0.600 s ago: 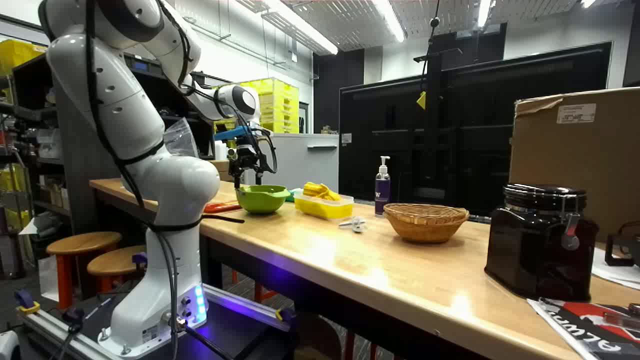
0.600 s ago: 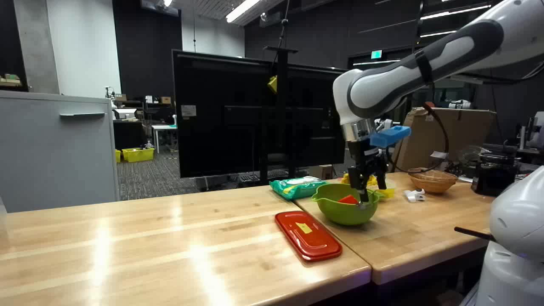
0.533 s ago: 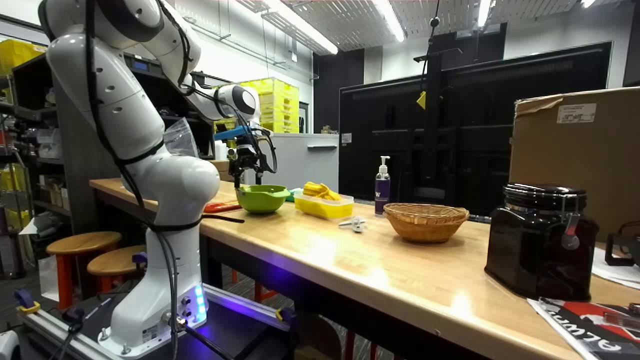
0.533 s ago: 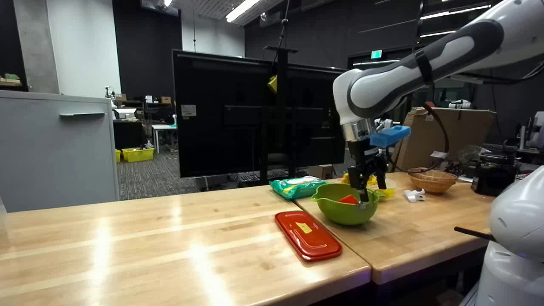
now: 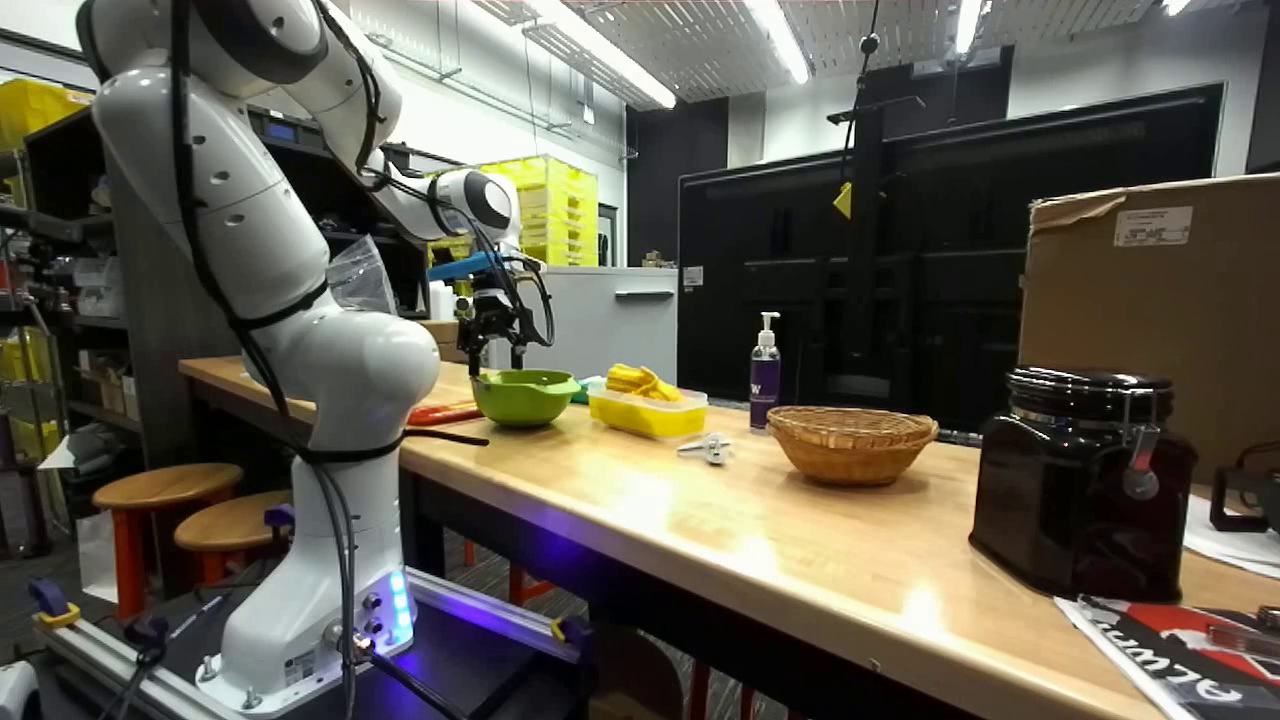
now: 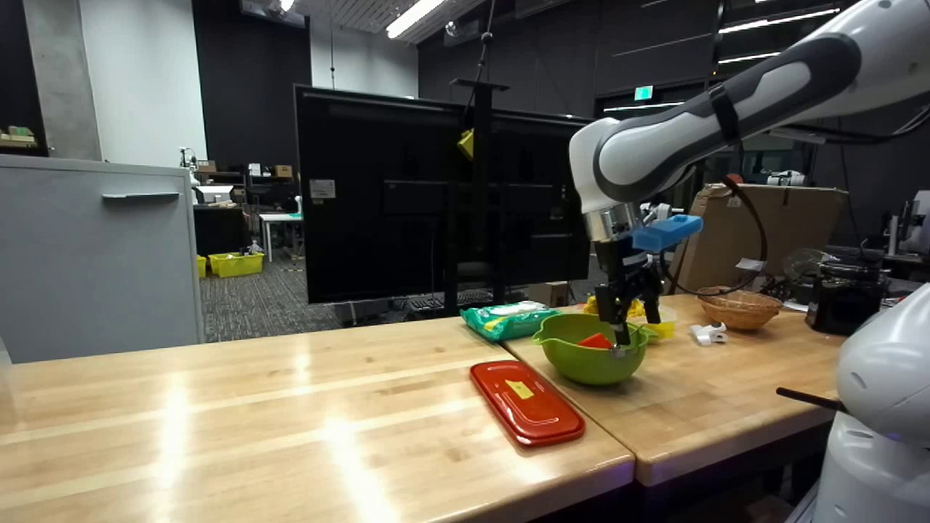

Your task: Pick the yellow cloth and wipe the table

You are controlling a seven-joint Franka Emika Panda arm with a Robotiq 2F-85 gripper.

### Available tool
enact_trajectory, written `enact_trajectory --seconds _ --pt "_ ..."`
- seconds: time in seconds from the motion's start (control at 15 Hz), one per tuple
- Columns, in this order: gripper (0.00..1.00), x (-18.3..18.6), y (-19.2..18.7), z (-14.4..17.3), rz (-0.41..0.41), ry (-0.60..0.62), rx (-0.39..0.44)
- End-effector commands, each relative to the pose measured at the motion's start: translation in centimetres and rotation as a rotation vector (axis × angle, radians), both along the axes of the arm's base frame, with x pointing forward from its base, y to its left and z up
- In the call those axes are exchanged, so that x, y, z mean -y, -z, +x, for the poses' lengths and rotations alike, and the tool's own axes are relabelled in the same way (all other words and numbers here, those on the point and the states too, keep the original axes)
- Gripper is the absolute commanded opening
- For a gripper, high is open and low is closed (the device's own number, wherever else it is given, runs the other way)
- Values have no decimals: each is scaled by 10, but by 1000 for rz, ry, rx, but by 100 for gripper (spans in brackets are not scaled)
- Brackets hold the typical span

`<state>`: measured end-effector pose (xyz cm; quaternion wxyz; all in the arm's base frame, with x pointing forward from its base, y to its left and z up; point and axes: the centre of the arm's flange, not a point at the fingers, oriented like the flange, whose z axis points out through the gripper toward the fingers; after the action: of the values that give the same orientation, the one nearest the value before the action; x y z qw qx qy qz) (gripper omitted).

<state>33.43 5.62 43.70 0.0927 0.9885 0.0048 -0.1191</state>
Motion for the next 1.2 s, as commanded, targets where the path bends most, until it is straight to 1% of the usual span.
enact_trajectory --seconds 0.0,0.6,0.87,1.13 --pt "100 0 0 0 0 0 0" --pt "100 0 0 0 0 0 0" --pt "100 3 -14 -6 33 -112 -13" --pt "100 19 -33 -13 47 -207 -32"
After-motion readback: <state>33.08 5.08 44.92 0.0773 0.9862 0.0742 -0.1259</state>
